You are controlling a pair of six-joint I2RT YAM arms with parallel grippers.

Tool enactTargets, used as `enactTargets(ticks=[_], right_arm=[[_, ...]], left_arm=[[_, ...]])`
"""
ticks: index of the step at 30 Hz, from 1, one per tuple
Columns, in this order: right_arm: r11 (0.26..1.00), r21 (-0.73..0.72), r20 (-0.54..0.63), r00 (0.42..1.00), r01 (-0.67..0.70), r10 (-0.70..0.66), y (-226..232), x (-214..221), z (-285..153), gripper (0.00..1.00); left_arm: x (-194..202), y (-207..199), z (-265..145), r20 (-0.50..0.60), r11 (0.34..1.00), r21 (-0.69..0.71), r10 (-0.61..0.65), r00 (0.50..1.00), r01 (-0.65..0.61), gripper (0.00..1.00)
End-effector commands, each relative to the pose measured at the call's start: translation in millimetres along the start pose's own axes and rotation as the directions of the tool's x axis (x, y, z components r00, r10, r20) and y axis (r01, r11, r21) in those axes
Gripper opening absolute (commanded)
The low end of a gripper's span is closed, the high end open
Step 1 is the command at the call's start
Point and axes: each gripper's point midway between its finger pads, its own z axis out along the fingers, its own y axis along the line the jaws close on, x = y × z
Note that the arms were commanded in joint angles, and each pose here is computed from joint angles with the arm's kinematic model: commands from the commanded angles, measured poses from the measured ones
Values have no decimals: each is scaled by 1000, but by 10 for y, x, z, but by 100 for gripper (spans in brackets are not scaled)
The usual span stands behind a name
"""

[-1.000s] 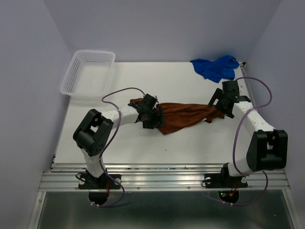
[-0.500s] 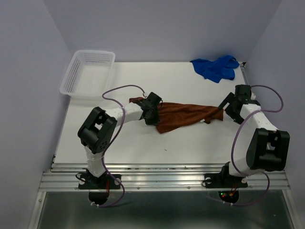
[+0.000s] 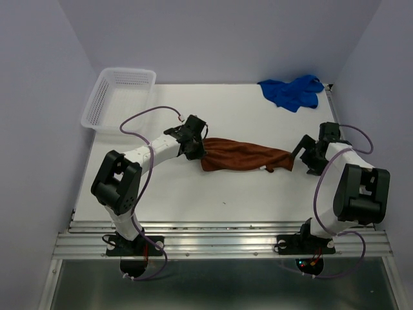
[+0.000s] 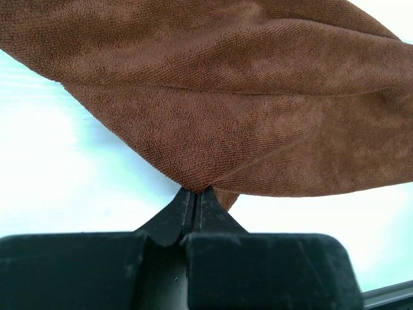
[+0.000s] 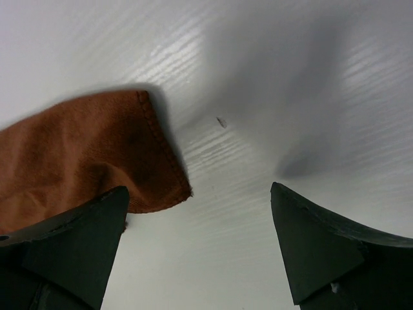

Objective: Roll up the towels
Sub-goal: Flatten the towel

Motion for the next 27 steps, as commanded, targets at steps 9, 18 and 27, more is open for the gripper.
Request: enactTargets(ticks=[9,18,27], right_arm=[[982,-186,-35,998,42,-49,300,162,49,68],[982,-172,-51,995,75,-84,388,192,202,38],[981,-158,78,992,114,-103,501,-173,-198,3]], left_arm=[[-175,-126,-152,32,999,51,14,999,-15,0],[-168,-103,-173,36,999,48,0,999,-2,0],[-367,-136,-371,94,996,87,-27,995,19,0]])
